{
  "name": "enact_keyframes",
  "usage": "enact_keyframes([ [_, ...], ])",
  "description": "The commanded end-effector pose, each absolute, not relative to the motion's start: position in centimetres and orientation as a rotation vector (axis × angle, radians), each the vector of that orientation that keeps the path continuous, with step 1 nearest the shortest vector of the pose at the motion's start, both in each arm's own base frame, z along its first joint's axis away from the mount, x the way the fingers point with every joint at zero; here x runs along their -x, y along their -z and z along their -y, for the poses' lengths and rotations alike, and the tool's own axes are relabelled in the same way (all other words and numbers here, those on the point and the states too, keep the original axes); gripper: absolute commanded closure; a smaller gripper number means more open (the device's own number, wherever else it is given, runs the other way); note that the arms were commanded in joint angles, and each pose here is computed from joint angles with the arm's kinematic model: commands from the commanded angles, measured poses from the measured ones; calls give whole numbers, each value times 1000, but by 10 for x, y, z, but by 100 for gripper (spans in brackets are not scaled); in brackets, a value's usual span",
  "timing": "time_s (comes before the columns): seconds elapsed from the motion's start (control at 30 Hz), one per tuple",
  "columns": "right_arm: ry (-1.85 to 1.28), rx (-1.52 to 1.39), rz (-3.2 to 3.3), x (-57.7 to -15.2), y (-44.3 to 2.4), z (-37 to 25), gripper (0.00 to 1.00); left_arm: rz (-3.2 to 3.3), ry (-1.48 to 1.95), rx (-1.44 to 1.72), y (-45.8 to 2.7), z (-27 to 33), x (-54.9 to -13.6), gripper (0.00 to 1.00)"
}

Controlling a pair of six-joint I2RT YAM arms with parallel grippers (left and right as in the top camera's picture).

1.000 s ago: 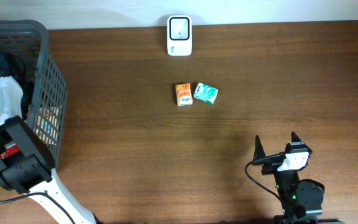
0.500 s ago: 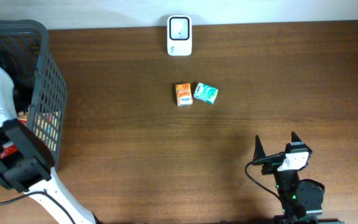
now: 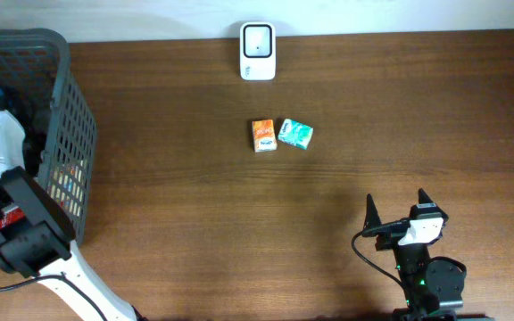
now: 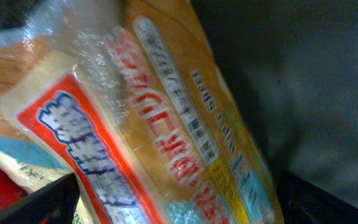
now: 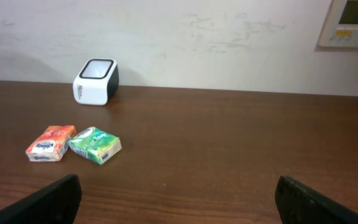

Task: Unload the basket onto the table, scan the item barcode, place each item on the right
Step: 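Reach the left gripper into the basket and grasp the yellow snack bag, then carry the yellow snack bag out and drop it beside the tissue packs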

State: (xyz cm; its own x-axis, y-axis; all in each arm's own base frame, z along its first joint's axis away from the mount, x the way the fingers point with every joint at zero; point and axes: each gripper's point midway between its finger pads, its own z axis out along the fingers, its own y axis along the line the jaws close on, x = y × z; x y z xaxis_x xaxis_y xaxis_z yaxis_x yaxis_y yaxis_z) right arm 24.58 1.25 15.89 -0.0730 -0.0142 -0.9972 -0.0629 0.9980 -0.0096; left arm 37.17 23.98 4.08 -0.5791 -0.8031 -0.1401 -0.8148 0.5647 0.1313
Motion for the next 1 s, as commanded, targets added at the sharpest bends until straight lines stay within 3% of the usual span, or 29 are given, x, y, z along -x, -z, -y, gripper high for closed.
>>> enact_keyframes([
  [0.0, -25, 54, -1649, -246, -156, -10, 2, -2745, -181, 1437, -21, -227, -369, 1],
  [0.07, -25, 54, -1649, -246, -156, -10, 2, -2743, -181, 1436, -21, -228, -369, 7],
  [0.1, -25, 54, -1649, -246, -156, -10, 2, -2741, -180, 1435, -21, -228, -370, 26],
  [0.13, -25, 54, -1649, -246, -156, -10, 2, -2736, -180, 1433, -21, -229, -371, 67],
  [0.17, -25, 54, -1649, -246, -156, -10, 2, -2730, -180, 1431, -23, -229, -372, 94],
  [0.2, -26, 55, -1649, -246, -156, -10, 2, -2721, -179, 1427, -26, -231, -375, 100],
  [0.37, -25, 54, -1649, -246, -156, -10, 2, -2575, -166, 1364, -105, -250, -411, 100],
  [0.53, -25, 54, -1649, -246, -156, -10, 2, -2169, -84, 1157, -303, -258, -447, 100],
  [0.6, -25, 54, -1649, -246, -156, -10, 2, -1978, 2, 1015, -398, -236, -435, 100],
  [0.67, -25, 54, -1649, -246, -156, -10, 1, -1894, 193, 833, -459, -189, -423, 100],
  [0.8, -25, 54, -1649, -246, -156, -10, 2, -1875, 546, 475, -512, -82, -414, 100],
  [0.97, -26, 55, -1649, -246, -156, -10, 1, -2016, 645, 156, -489, 26, -432, 100],
])
